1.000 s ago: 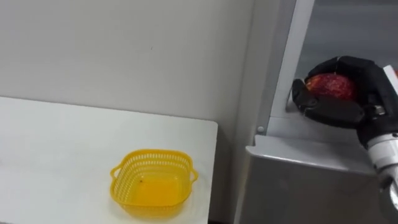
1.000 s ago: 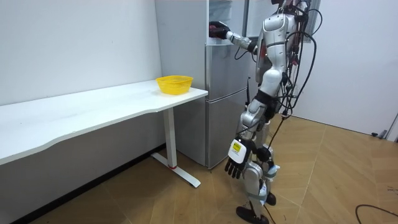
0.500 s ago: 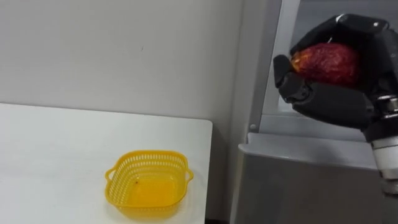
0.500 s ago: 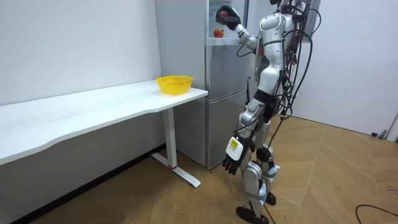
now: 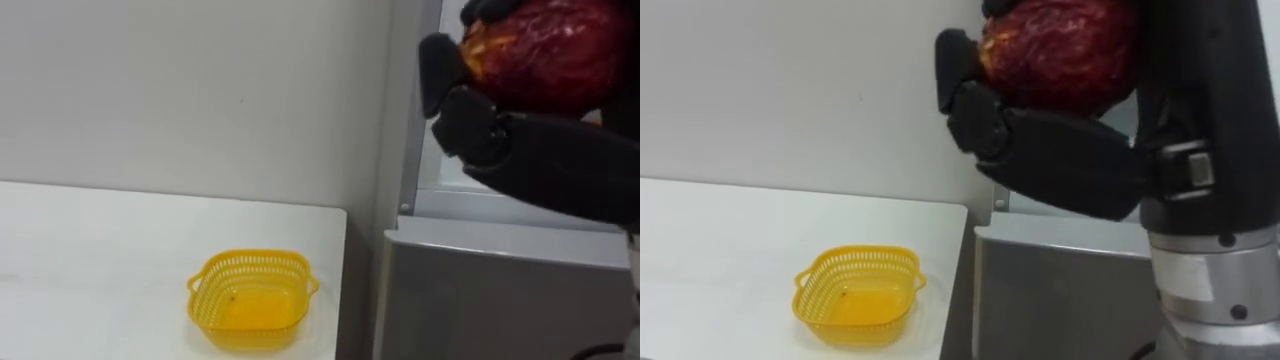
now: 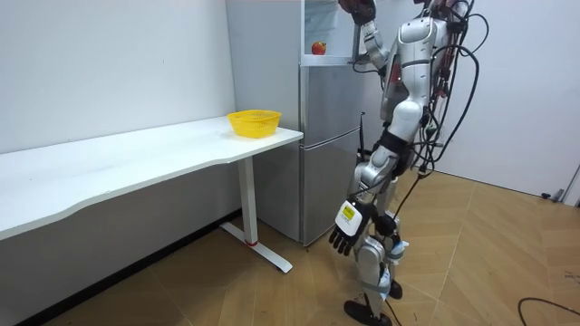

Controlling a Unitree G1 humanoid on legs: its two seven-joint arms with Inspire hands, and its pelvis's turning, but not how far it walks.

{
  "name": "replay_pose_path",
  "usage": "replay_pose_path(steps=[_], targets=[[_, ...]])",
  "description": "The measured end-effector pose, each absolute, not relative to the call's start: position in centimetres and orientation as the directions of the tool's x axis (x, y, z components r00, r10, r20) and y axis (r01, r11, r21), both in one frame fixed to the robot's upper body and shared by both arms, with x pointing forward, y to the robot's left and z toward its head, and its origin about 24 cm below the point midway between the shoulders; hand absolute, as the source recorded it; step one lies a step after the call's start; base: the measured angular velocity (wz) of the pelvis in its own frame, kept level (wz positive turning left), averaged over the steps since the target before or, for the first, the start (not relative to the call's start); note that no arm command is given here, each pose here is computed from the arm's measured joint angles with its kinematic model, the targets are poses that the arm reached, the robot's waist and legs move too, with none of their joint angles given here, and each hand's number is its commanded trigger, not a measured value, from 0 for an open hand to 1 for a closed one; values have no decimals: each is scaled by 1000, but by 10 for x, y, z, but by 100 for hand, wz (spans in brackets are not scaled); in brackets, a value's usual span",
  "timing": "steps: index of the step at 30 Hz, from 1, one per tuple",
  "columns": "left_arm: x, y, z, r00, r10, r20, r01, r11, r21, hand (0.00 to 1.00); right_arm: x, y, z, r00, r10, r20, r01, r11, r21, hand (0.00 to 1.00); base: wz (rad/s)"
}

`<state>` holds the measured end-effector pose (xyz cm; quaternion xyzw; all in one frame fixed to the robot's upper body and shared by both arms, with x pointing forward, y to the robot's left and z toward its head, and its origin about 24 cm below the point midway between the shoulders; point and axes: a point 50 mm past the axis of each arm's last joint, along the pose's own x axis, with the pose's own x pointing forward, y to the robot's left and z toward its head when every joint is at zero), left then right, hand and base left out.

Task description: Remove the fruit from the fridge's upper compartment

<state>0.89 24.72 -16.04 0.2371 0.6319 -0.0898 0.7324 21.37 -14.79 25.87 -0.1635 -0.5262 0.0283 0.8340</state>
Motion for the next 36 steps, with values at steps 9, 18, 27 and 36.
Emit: replay_pose_path(steps=[9, 18, 27, 36], targets=[[2, 246, -162, 148, 157, -977, 443, 872, 207, 0, 214, -122, 247, 460, 415, 785, 23, 878, -478, 100, 0], [9, 246, -164, 126, 131, -983, 493, 852, 176, 0, 228, -97, 222, 528, 559, 639, -1, 753, -658, 100, 14], [13, 249, -163, 123, 121, -985, 501, 849, 167, 0, 255, -98, 211, 613, 551, 566, 14, 709, -705, 100, 5], [21, 257, -161, 127, 136, -982, 503, 845, 182, 0, 283, -108, 187, 734, 515, 443, -33, 679, -734, 100, 14]])
